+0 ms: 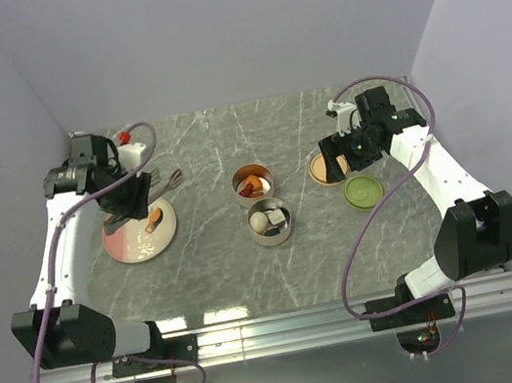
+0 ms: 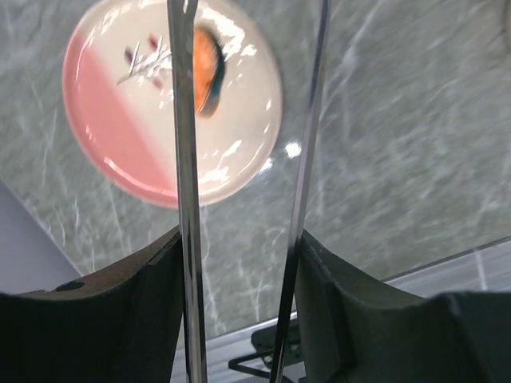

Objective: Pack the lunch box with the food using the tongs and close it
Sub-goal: Pick up the food using the clamp

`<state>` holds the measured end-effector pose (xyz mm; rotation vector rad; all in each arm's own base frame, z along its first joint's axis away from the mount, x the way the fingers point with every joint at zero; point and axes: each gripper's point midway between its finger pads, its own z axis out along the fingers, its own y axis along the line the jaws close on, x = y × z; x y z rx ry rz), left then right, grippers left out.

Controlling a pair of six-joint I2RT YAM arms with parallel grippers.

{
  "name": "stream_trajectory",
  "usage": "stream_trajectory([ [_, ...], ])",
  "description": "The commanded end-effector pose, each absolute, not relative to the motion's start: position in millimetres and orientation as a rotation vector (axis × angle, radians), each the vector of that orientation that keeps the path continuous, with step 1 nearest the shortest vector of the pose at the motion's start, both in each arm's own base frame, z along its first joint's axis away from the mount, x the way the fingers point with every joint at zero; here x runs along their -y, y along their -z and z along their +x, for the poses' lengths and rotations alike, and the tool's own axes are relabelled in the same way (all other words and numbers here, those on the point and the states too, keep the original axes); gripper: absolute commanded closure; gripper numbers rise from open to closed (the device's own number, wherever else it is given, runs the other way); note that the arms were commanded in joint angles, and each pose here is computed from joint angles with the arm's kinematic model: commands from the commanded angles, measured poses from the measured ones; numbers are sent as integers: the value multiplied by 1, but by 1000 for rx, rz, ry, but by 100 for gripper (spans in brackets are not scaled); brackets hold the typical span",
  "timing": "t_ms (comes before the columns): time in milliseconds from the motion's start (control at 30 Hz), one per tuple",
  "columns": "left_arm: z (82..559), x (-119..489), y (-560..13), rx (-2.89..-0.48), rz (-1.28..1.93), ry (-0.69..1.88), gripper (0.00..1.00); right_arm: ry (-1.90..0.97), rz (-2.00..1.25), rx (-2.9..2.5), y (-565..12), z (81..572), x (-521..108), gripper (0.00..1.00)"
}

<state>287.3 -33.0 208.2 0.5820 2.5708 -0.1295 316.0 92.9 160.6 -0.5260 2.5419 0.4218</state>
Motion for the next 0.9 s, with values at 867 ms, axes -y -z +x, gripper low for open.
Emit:
stream_trajectory([
  [867, 262, -60, -129, -2761, 606, -64, 40, -435, -529, -2511, -172, 323, -99, 0],
])
